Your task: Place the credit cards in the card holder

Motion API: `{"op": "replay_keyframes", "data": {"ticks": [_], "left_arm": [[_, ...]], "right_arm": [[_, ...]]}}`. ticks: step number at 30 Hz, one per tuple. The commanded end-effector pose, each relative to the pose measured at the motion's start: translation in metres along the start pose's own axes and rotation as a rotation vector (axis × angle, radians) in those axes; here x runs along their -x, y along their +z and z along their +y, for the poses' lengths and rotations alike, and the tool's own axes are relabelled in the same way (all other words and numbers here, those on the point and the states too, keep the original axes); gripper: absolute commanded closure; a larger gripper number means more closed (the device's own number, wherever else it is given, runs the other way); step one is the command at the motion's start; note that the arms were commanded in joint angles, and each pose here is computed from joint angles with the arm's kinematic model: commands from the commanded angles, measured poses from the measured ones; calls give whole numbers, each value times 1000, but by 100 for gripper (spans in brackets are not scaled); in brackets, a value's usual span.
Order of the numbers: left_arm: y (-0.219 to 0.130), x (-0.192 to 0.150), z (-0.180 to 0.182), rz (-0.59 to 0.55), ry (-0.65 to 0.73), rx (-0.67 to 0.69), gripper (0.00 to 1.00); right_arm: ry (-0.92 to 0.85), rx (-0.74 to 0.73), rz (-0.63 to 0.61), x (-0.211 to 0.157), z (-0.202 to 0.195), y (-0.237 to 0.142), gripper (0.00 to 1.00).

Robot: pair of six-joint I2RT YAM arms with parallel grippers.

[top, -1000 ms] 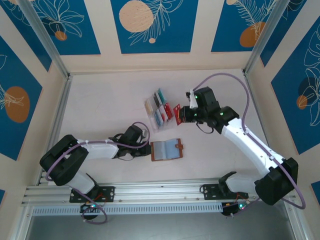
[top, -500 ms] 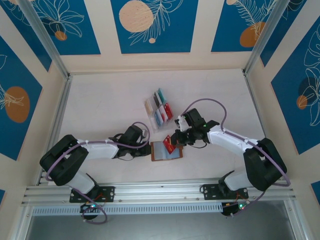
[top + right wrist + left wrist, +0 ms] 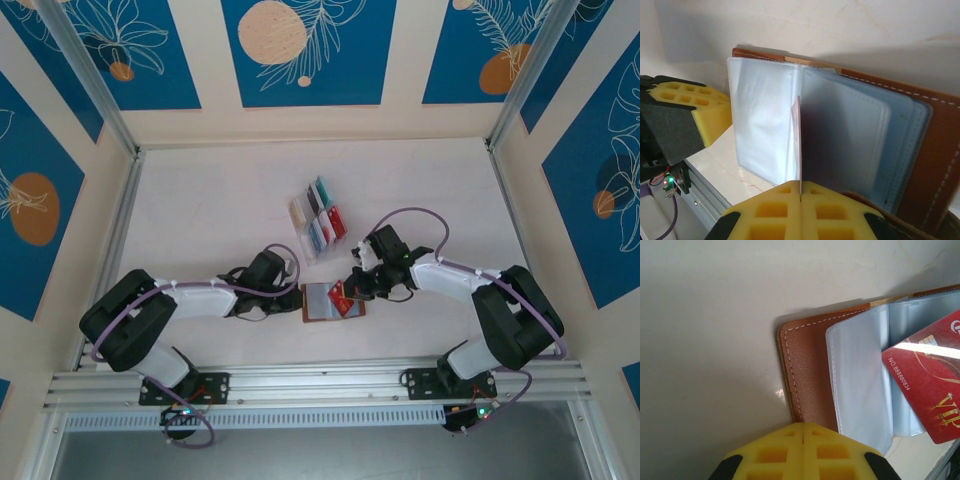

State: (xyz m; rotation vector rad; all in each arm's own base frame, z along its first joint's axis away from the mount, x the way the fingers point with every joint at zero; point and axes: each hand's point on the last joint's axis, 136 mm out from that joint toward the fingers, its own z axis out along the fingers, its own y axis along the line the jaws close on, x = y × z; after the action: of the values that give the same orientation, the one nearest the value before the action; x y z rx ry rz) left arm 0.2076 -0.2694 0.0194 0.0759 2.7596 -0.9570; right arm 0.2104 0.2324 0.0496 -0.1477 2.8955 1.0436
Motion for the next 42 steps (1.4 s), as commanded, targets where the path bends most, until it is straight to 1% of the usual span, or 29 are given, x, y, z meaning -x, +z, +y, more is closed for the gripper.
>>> {"op": "replay_keyframes", "data": {"ticks": [1,8,19,25,29,32,42], "left_arm": [[4,-19,23,68,-23,73,100],[4,-18,22,67,-23,70,100],[4,-20,24,68,-26,73,100],[4,-20,24,68,-27,73,100],[4,-20,24,69,-27,74,100],[4,-21,24,72,-27,75,100],[4,-20,24,71,-27,74,100]], "right_arm": [[33,-18,1,-5,-8,-3,100],[32,15,33,-8,-4,5,100],[38,157,74,-7,12,9,100],[55,197,85,-7,11,12,100],[68,198,83,-5,7,18,100],[67,188,60,-1,4,20,100],[114,90,-20,3,-17,30,100]]}}
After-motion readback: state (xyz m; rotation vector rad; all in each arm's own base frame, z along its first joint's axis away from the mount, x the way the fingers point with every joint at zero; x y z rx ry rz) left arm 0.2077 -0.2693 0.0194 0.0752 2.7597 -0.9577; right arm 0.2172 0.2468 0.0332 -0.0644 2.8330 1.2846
